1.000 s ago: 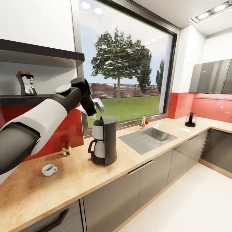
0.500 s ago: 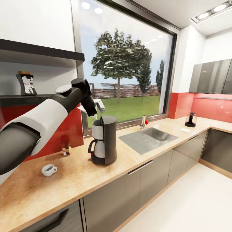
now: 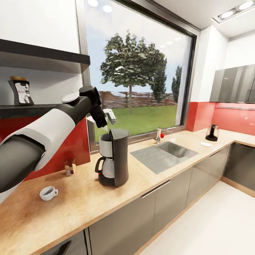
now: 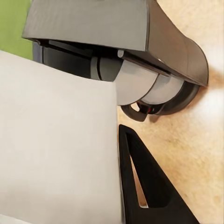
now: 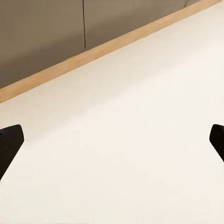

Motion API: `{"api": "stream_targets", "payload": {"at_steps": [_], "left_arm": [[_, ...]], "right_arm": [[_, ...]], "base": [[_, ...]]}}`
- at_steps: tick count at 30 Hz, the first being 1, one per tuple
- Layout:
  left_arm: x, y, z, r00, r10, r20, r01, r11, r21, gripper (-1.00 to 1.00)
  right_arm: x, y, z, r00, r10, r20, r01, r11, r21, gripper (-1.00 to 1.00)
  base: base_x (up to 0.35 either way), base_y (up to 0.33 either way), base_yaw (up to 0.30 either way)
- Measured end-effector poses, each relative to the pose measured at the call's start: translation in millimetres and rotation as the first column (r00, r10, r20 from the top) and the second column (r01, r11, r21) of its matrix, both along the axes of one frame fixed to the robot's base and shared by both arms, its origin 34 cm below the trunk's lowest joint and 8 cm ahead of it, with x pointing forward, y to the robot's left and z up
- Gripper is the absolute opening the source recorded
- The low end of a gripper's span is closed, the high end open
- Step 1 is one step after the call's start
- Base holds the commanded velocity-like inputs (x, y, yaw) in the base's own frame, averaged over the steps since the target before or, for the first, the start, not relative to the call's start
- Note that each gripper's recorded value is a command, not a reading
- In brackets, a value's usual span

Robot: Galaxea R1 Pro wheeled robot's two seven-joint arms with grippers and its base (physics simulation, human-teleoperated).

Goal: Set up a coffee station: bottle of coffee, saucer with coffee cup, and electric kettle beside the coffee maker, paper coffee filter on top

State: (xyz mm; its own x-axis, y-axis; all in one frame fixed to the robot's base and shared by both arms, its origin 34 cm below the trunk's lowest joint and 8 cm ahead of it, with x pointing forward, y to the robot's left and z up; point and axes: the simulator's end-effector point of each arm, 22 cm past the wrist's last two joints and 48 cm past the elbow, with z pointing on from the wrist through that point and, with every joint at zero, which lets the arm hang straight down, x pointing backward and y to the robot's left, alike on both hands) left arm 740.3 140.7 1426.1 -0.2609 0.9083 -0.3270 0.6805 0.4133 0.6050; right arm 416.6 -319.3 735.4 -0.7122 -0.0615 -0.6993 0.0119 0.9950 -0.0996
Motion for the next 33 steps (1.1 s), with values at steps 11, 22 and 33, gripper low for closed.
{"api": "stream_targets", "payload": {"at_steps": [11,22,33], "left_arm": [[0.8,1.4,-17.4,1.0,0.004,-0.024,-0.003,1.0,0.007,-1.0],[1.5,4.4,-19.3,1.0,0.015,-0.025,-0.015,1.0,0.013,-1.0],[1.3,5.2,-19.5,0.999,0.023,-0.026,-0.023,1.0,0.01,-1.0]], "right_arm": [[0.0,0.0,0.0,1.0,0.0,0.0,0.0,1.0,0.0,1.0],[0.0,0.0,0.0,1.0,0.0,0.0,0.0,1.0,0.0,1.0],[0.0,0.0,0.1,1.0,0.0,0.0,0.0,1.0,0.0,1.0]], "base": [[0.004,0.0,0.0],[0.0,0.0,0.0],[0.011,0.001,0.0]]}}
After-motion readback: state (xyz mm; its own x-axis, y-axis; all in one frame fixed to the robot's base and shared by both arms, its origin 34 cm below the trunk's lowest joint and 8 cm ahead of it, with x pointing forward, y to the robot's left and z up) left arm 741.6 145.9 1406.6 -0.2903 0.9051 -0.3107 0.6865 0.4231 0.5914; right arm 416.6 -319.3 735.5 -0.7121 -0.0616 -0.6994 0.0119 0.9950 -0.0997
